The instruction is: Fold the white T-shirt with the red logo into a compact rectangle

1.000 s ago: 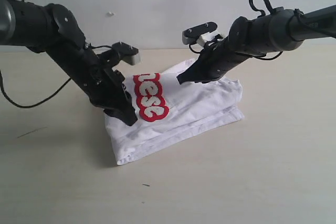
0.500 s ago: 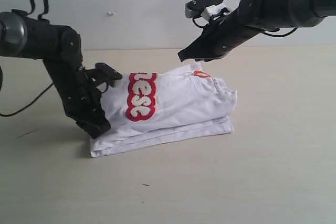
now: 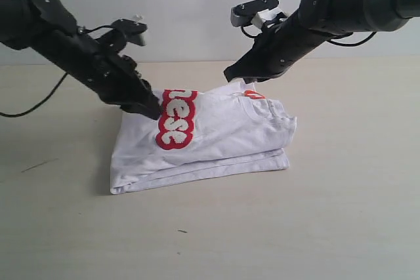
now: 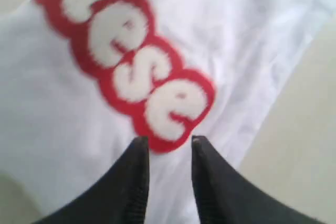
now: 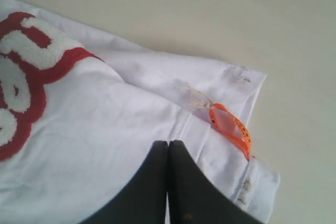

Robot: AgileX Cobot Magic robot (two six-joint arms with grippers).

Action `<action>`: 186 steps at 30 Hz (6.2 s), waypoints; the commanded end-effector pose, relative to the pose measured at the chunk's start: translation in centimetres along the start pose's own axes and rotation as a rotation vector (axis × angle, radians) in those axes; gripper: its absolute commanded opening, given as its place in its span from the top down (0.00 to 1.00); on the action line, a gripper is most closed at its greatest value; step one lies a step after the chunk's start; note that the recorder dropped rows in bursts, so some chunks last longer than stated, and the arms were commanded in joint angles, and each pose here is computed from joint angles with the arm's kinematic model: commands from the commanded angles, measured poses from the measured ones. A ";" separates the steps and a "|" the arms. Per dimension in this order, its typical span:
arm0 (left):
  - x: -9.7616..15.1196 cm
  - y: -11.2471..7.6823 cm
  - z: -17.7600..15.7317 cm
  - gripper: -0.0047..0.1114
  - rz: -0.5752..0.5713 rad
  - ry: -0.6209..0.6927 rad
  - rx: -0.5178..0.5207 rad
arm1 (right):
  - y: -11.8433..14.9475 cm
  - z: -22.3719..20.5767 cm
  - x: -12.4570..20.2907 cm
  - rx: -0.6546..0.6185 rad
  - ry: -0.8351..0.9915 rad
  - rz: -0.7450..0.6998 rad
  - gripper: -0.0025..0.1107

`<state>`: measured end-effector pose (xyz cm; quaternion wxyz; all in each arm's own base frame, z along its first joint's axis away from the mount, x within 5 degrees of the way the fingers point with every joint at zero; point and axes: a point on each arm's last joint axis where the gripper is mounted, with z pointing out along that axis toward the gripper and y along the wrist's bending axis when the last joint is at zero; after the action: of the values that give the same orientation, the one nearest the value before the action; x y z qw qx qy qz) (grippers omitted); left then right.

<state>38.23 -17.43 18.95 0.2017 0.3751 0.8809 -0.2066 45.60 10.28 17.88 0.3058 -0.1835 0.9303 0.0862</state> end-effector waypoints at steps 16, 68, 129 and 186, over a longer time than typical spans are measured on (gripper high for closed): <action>1.4 0.2 7.8 0.96 0.059 0.032 -0.071 | -5.6 -5.9 -1.0 0.146 -0.059 0.155 0.98; 4.9 2.4 8.8 0.96 -0.087 0.123 -0.087 | -4.9 -6.3 0.6 0.125 -0.056 0.197 0.98; 4.3 7.0 5.8 0.96 -0.276 -0.110 -0.292 | 1.9 0.6 15.1 -0.027 0.400 0.175 0.98; -0.1 2.1 -7.3 0.96 -0.191 -0.411 -0.369 | 6.4 -18.6 5.9 0.026 -0.327 -0.017 0.98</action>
<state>39.05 -12.51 23.40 0.3996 0.2094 0.8826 -0.1325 29.60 9.60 28.44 0.4383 -0.1722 0.8764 0.1003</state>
